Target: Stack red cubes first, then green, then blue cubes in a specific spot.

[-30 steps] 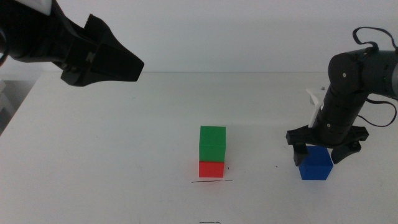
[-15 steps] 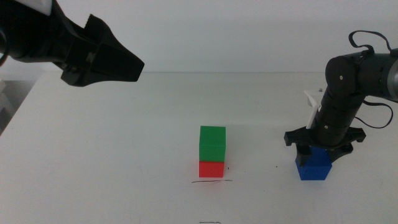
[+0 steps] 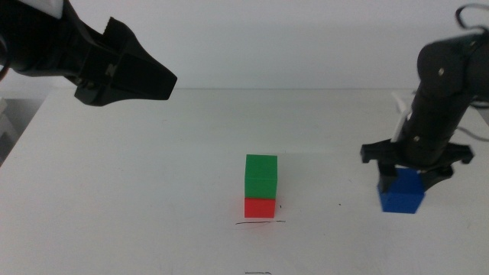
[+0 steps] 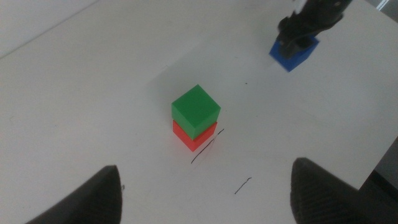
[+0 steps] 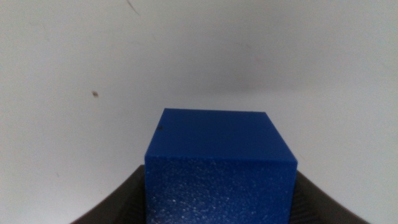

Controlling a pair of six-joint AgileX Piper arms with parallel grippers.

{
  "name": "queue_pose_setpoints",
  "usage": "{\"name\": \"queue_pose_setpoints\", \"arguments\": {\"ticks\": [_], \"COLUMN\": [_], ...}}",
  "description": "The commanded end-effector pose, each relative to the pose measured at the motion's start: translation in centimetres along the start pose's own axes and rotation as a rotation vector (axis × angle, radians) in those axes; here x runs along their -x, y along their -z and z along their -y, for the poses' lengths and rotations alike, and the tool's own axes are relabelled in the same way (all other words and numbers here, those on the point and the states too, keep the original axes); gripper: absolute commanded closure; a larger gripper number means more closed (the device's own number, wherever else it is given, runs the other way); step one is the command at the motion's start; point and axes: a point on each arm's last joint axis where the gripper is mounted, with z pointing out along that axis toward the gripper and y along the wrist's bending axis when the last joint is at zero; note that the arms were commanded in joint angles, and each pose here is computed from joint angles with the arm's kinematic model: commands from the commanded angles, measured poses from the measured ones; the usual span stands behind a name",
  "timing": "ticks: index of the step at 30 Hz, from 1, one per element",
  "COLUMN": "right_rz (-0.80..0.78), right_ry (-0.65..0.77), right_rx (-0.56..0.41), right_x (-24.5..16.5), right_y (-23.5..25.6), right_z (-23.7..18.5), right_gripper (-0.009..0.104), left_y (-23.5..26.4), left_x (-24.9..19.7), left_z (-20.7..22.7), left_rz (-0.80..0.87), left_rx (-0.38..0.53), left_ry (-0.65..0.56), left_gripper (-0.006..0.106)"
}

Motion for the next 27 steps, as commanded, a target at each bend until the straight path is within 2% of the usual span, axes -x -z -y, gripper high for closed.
{"name": "queue_pose_setpoints", "arguments": {"ticks": [1, 4, 22, 27], "right_rz": [0.051, 0.033, 0.129, 0.17], "right_ry": [-0.004, 0.001, -0.009, 0.021], "right_rx": [-0.032, -0.074, 0.028, 0.062], "right_x": [-0.4, -0.8, -2.5, -2.7], "right_y": [3.8, 5.2, 9.5, 10.8], "right_z": [0.4, 0.2, -0.1, -1.8], "right_gripper": [0.096, 0.096, 0.096, 0.096], "left_y": [1.2, 1.2, 1.2, 1.2], "left_x": [0.9, 0.9, 0.9, 0.9], "left_z": [0.6, 0.6, 0.6, 0.6], "left_rz": [0.091, 0.091, 0.091, 0.091], "left_rx": [-0.004, -0.004, -0.004, -0.004], "left_ry": [0.005, 0.005, 0.005, 0.005], "left_gripper": [0.009, 0.009, 0.009, 0.009]}}
